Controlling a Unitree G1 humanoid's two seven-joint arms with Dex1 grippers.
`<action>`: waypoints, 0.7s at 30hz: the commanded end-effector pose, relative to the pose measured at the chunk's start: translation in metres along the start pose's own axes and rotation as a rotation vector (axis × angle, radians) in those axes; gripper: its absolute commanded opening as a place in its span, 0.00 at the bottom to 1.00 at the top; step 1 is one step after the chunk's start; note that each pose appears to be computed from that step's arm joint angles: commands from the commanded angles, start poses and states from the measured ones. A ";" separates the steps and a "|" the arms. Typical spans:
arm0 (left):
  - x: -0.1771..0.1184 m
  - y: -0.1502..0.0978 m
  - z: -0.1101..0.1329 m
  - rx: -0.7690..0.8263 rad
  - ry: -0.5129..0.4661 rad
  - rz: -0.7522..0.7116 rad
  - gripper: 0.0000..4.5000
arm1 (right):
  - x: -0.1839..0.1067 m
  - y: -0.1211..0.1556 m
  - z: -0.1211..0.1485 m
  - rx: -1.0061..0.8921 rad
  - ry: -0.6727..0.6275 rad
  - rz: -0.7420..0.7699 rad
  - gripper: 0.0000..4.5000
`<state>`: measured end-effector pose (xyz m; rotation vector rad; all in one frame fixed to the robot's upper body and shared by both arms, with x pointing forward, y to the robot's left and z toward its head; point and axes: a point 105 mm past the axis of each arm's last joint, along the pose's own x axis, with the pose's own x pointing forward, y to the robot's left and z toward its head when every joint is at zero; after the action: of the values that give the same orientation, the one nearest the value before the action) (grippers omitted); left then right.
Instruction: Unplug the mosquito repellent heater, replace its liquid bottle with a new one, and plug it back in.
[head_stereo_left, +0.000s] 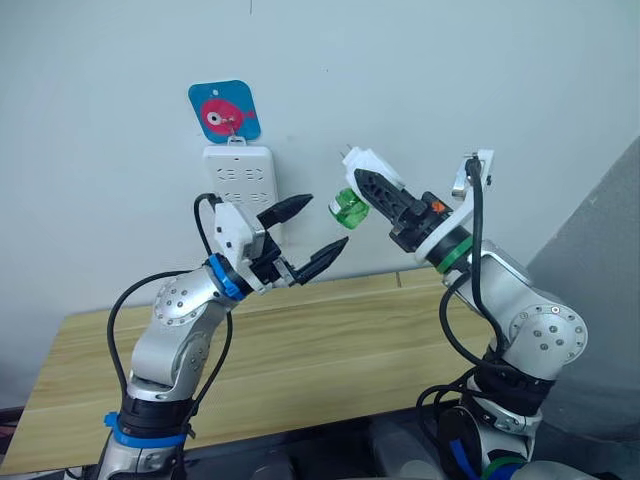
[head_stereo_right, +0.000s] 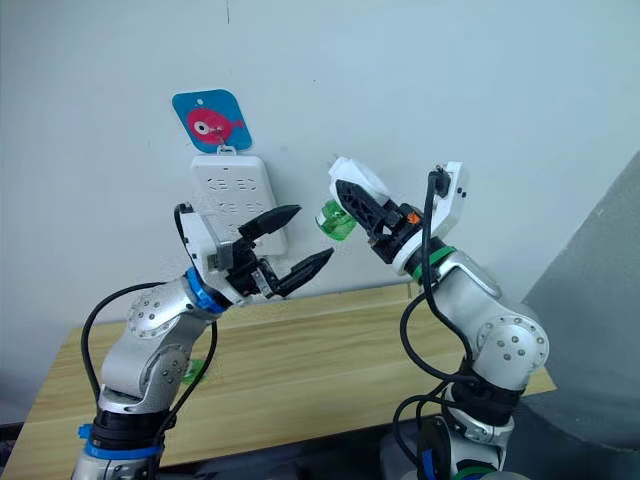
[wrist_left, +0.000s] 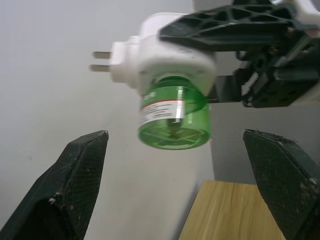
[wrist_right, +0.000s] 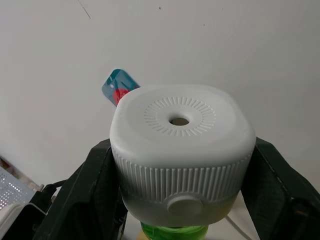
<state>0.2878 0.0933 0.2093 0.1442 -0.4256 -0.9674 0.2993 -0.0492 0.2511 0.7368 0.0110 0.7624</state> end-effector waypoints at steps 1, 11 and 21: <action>0.008 -0.009 0.013 0.039 -0.076 -0.021 1.00 | 0.001 0.014 0.007 0.059 -0.045 0.055 0.65; 0.017 0.001 0.013 0.061 -0.107 0.029 1.00 | -0.003 0.020 0.002 0.102 -0.018 0.063 0.65; 0.020 0.002 0.013 0.065 -0.101 0.025 1.00 | -0.003 0.022 -0.002 0.104 -0.001 0.055 0.65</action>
<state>0.2976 0.0825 0.2183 0.1307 -0.5107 -0.9297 0.2881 -0.0412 0.2516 0.8184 0.0673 0.7867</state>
